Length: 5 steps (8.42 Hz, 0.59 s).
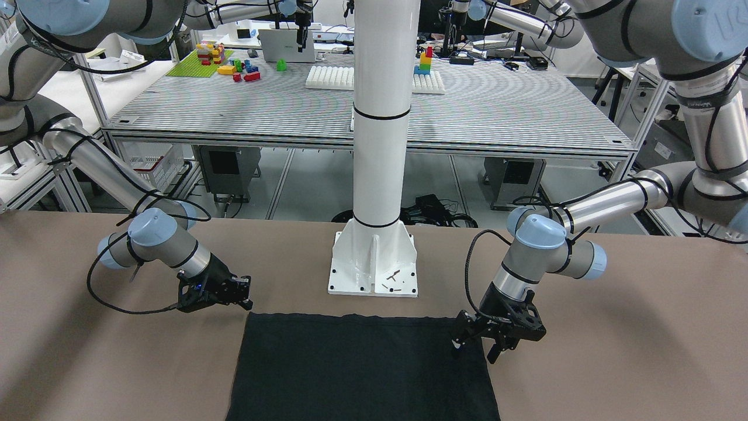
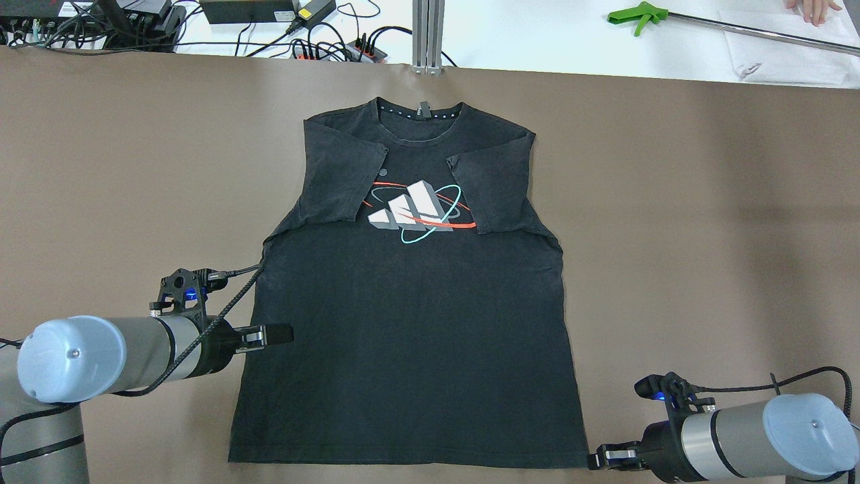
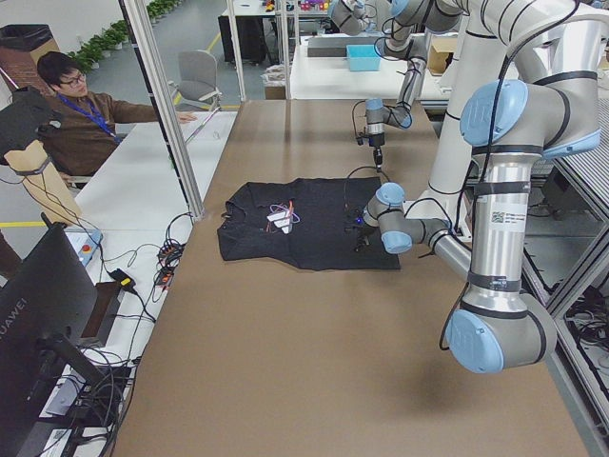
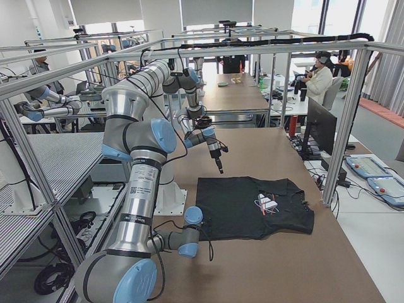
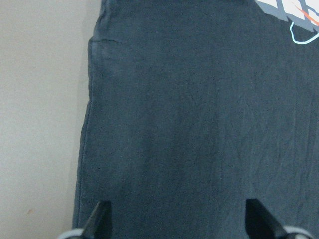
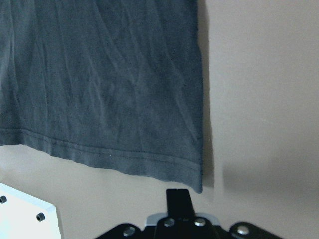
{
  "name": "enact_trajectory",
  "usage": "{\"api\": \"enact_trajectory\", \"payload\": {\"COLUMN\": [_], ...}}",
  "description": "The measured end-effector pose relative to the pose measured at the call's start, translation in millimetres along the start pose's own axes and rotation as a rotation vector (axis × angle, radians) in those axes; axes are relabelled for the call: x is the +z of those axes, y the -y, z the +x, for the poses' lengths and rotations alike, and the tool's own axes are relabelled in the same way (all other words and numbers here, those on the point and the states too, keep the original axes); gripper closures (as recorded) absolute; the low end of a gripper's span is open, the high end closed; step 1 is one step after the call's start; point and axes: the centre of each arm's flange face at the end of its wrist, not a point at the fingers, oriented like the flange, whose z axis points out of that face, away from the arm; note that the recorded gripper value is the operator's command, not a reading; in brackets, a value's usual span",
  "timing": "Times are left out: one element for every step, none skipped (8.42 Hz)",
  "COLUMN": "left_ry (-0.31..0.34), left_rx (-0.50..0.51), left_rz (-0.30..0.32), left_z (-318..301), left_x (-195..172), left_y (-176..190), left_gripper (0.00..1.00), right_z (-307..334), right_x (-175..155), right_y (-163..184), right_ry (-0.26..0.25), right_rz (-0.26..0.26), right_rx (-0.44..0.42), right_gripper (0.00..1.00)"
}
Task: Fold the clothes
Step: 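Move both grippers down to the hem corners nearest the robot, then grasp the hem corners nearest the robot with both grippers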
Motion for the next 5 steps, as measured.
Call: {"api": "enact_trajectory", "payload": {"left_ry": [0.002, 0.003, 0.004, 0.004, 0.003], "left_rx": [0.0, 0.0, 0.0, 0.001, 0.002], "left_rz": [0.0, 0.0, 0.0, -0.001, -0.001], "left_z": [-0.4, -0.8, -1.1, -1.0, -0.4], "left_x": [0.8, 1.4, 1.9, 2.2, 2.5], "left_y": [0.0, -0.1, -0.2, -0.6, -0.7], "left_gripper": [0.06, 0.06, 0.06, 0.06, 0.06], "right_z": [-0.9, -1.7, -1.8, -1.6, -1.7], "right_x": [2.0, 5.9, 8.8, 10.0, 10.7], "right_y": [0.3, 1.4, 3.0, 4.0, 4.4], "right_ry": [-0.007, -0.026, -0.045, -0.055, -0.059], "right_rz": [-0.005, -0.007, -0.006, -0.005, -0.005], "right_rx": [0.002, 0.01, 0.017, 0.022, 0.024], "right_gripper": [0.26, 0.23, 0.23, 0.24, 0.24]}}
